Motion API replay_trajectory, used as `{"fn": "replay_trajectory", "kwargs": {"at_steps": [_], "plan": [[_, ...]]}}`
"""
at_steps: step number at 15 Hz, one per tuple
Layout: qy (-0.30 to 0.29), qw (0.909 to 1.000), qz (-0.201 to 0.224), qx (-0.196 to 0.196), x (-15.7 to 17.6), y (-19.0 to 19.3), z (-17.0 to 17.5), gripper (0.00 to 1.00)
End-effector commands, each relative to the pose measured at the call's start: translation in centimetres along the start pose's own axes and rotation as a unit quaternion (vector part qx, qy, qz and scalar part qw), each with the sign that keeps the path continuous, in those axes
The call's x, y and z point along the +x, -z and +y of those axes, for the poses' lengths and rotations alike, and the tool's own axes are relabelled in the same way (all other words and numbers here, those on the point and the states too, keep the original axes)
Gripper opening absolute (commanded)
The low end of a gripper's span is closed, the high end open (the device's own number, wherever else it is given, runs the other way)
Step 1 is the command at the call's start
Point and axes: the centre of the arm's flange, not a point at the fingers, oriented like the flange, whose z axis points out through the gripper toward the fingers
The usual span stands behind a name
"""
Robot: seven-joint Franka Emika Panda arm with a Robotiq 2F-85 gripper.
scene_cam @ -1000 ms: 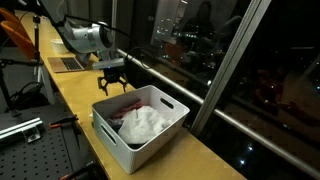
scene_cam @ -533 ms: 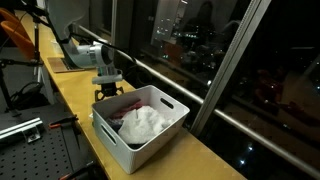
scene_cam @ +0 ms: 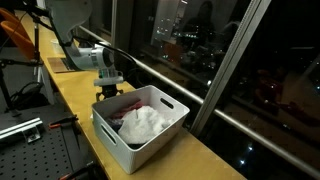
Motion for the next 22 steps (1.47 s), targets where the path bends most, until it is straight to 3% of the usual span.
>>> {"fn": "replay_trajectory", "kwargs": {"at_steps": [1, 6, 7, 10, 14, 18, 22], "plan": [[-0.004, 1.0, 0.007, 0.003, 0.3, -0.3, 1.2, 0.4], [-0.019, 0.9997, 0.013, -0.007, -0.2, 1.7, 1.4, 0.04], [-0.023, 0.9996, 0.015, -0.011, -0.4, 2.5, 1.4, 0.01], [-0.05, 0.9976, 0.032, -0.035, -1.6, 6.3, 1.5, 0.03], [-0.118, 0.9871, 0.074, -0.079, -5.2, 13.7, 2.6, 0.02], [-0.191, 0.9701, 0.1, -0.111, -11.4, 19.2, 3.9, 0.02], [-0.268, 0.9495, 0.108, -0.122, -19.3, 20.1, 6.6, 0.02]]}}
